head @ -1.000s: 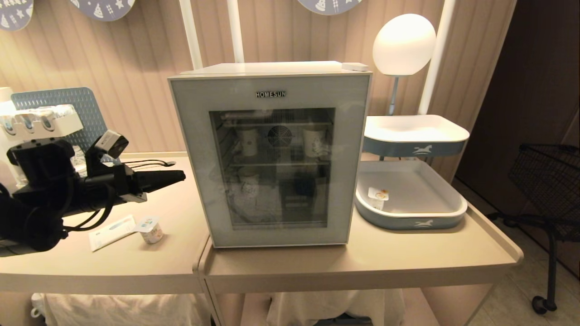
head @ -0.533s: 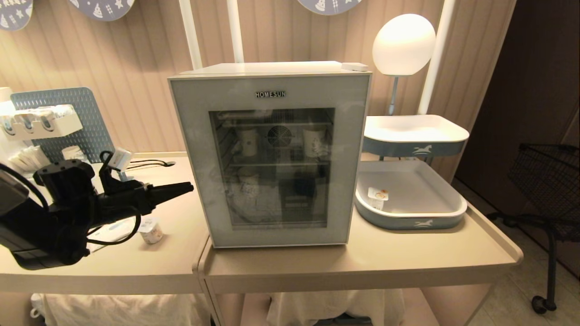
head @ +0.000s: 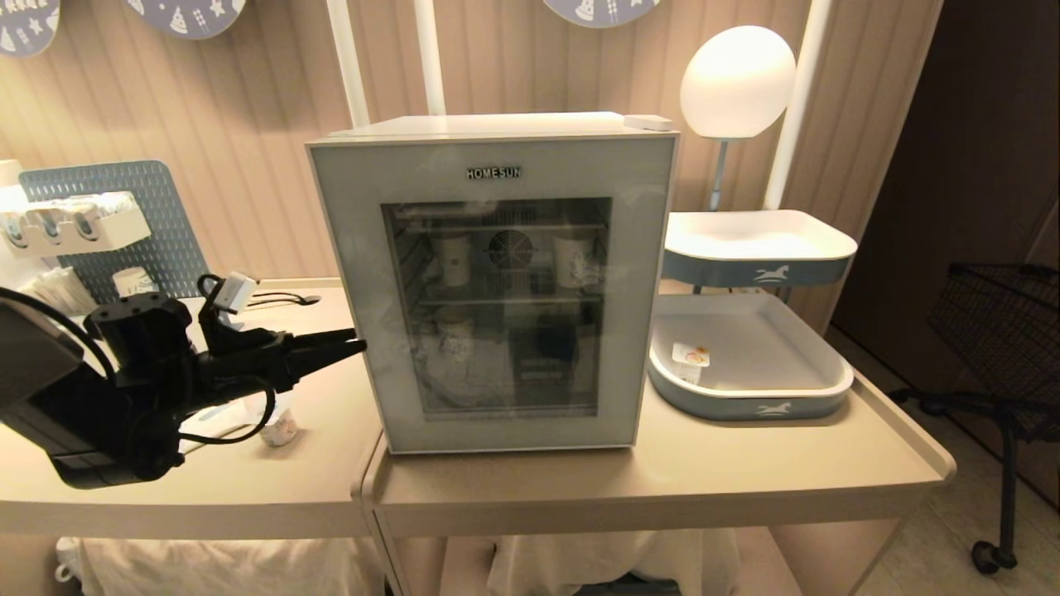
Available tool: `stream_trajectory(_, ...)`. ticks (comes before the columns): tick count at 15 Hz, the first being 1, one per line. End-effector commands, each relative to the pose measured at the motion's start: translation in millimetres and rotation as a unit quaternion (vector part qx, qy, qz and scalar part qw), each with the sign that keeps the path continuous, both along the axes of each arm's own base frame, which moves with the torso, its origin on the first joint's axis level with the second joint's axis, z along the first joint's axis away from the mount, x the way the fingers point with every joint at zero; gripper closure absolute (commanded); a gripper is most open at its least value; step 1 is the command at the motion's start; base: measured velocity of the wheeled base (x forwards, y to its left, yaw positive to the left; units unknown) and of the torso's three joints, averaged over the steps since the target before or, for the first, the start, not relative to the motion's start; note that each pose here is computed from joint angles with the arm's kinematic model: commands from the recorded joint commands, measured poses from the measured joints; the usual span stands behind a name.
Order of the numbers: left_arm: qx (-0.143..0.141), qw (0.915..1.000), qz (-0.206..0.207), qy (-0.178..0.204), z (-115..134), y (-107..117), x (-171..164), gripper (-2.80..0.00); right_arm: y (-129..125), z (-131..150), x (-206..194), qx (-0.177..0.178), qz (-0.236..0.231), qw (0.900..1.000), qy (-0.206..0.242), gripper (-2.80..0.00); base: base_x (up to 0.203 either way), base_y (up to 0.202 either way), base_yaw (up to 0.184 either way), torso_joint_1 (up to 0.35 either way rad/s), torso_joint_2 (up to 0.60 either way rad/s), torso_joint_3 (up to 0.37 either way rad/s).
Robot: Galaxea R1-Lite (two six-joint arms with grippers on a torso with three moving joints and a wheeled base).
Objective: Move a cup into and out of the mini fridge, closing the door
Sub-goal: Open the freezer door
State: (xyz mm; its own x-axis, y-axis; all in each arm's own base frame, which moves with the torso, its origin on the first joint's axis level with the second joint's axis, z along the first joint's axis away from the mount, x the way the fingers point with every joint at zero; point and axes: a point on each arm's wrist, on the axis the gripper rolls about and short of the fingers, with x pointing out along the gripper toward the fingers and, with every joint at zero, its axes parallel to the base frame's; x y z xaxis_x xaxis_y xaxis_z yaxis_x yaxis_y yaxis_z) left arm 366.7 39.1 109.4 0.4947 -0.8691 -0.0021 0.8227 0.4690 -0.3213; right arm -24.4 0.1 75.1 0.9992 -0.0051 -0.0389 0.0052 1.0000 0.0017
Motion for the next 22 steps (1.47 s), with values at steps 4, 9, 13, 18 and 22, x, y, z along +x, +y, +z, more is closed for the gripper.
stream_trajectory(4, 0.018, 0.9985, 0.045, -0.024, -9.6, -19.1, 13.6, -2.80, 0.0, -0.1, -0.1, 0.000, 0.000, 1.000, 0.000, 0.00, 0.000, 0.000, 0.000, 0.000, 0.00, 0.000)
stream_trajectory(9, 0.016, 0.9991, 0.036, -0.015, -6.5, -23.0, 6.2, -2.80, 0.0, 0.0, 0.0, 0.000, 0.000, 1.000, 0.000, 0.00, 0.000, 0.000, 0.000, 0.000, 0.00, 0.000)
stream_trajectory(13, 0.014, 0.9996, 0.022, -0.012, -0.3, -19.2, -6.4, -2.80, 0.0, -0.1, 0.0, 0.000, 0.000, 1.000, 0.000, 0.00, 0.000, 0.000, 0.000, 0.000, 0.00, 0.000)
stream_trajectory(18, 0.002, 0.9999, -0.009, 0.005, 5.4, -8.3, -19.7, -2.80, 0.0, 0.0, 0.0, 0.000, 0.000, 1.000, 0.000, 0.00, 0.000, 0.000, 0.000, 0.000, 0.00, 0.000)
stream_trajectory(22, -0.002, 0.9996, -0.028, 0.002, 9.0, -3.4, -13.2, -2.80, 0.0, 0.0, 0.1, 0.000, -0.001, 1.000, 0.000, 0.00, 0.000, 0.000, 0.000, 0.000, 0.00, 0.000)
